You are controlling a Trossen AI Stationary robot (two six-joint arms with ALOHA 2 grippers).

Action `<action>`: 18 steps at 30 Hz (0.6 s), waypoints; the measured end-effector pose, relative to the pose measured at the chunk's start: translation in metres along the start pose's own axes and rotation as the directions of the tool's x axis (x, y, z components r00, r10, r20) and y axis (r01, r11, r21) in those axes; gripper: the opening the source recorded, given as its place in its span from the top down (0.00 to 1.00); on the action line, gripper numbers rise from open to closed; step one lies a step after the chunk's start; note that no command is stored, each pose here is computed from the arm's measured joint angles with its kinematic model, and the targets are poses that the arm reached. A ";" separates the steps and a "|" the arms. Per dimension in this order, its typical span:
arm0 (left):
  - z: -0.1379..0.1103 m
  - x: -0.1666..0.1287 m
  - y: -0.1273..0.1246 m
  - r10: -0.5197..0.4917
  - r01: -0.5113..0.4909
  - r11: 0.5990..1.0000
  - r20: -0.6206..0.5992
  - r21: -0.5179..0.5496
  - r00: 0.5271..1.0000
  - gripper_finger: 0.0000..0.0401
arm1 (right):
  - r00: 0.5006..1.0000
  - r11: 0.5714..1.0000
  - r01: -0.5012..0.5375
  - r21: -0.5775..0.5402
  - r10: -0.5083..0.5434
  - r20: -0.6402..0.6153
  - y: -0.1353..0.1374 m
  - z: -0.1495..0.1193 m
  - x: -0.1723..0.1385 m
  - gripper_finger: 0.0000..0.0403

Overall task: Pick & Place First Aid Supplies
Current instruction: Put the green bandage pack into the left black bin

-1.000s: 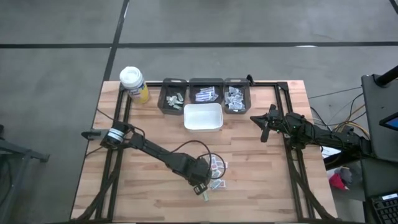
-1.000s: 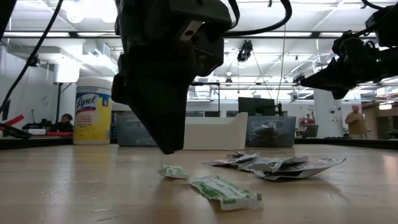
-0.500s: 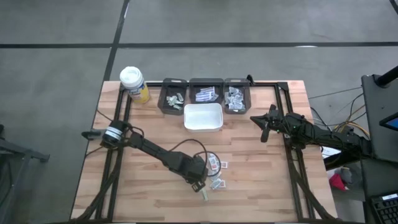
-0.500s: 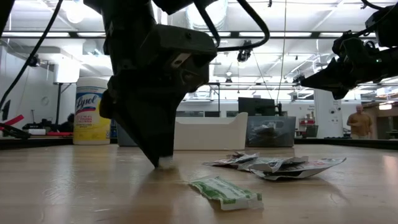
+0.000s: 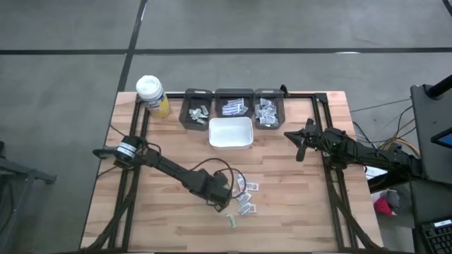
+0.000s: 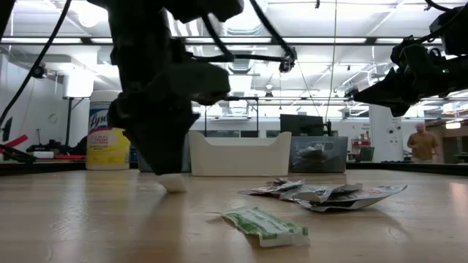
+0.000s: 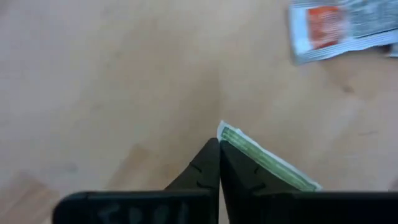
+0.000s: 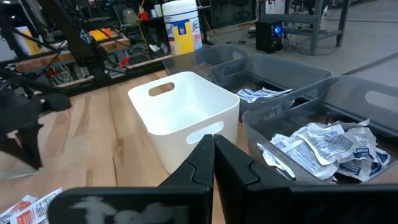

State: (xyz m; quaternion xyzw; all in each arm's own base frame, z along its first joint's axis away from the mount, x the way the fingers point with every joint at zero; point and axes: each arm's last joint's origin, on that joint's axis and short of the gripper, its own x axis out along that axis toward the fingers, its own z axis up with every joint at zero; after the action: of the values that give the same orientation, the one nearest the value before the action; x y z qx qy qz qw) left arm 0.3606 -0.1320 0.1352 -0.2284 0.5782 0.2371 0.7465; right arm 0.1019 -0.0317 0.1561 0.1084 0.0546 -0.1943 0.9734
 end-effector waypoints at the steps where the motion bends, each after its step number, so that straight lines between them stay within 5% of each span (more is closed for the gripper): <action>1: 0.000 0.000 0.002 0.020 -0.020 1.000 -0.004 0.002 1.000 0.98 | 1.000 1.000 0.000 0.000 0.000 0.000 0.000 0.000 0.000 0.98; 9: 0.000 -0.005 0.019 0.143 -0.143 0.990 -0.068 0.017 0.987 1.00 | 1.000 1.000 0.000 0.000 0.000 0.000 0.000 0.000 0.000 0.98; 18: 0.010 -0.037 0.031 0.175 -0.175 0.985 0.052 -0.012 0.983 1.00 | 1.000 1.000 0.000 0.000 0.000 0.000 0.000 0.000 0.000 0.98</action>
State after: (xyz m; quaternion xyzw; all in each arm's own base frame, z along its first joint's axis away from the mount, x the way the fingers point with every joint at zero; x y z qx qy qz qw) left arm 0.3407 -0.1051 0.1713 -0.1732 0.5752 0.3098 0.7370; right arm 0.1019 -0.0317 0.1561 0.1084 0.0546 -0.1943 0.9734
